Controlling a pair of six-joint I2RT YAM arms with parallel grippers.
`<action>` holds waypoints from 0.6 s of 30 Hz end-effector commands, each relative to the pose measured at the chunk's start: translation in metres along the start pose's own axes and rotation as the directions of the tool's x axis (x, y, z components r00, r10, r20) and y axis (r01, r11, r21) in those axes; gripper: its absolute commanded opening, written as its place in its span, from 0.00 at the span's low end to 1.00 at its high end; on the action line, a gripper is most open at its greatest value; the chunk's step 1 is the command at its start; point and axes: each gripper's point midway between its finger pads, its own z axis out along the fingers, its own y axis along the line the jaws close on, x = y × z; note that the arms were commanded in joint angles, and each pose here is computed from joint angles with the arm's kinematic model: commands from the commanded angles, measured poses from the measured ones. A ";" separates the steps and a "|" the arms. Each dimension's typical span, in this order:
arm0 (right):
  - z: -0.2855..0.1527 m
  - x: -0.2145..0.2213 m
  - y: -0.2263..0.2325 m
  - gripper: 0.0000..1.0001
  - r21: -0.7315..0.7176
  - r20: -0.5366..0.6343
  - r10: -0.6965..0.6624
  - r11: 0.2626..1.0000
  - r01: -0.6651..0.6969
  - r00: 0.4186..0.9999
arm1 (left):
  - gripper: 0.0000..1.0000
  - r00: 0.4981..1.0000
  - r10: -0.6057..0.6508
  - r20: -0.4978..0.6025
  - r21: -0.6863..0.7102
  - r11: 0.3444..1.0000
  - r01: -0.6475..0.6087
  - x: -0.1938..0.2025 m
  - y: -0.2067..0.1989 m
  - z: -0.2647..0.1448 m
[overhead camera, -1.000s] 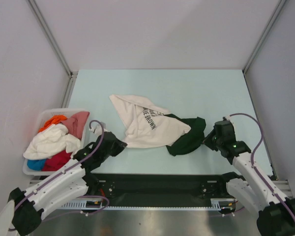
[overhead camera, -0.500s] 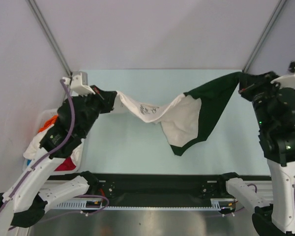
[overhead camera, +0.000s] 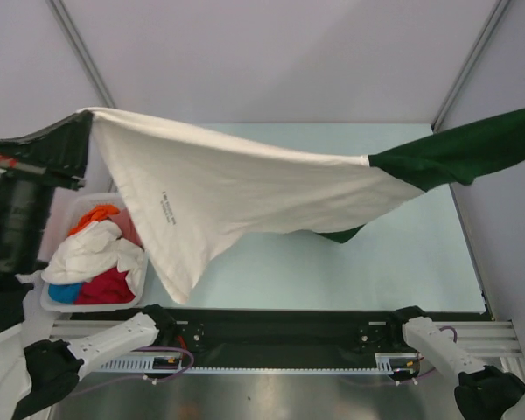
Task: Fold and stack the t-shirts
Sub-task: Flatten the tshirt out
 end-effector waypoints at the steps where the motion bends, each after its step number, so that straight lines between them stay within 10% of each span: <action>1: -0.015 -0.053 0.008 0.00 -0.048 0.148 -0.004 0.999 0.011 0.989 | 0.00 0.993 0.013 0.117 0.070 0.997 -0.021 -0.053 -0.008 -0.026; 18: 0.023 -0.017 0.015 0.00 -0.129 0.109 -0.069 0.988 0.083 0.992 | 0.00 0.993 0.069 0.099 0.054 0.996 -0.075 -0.022 -0.018 0.025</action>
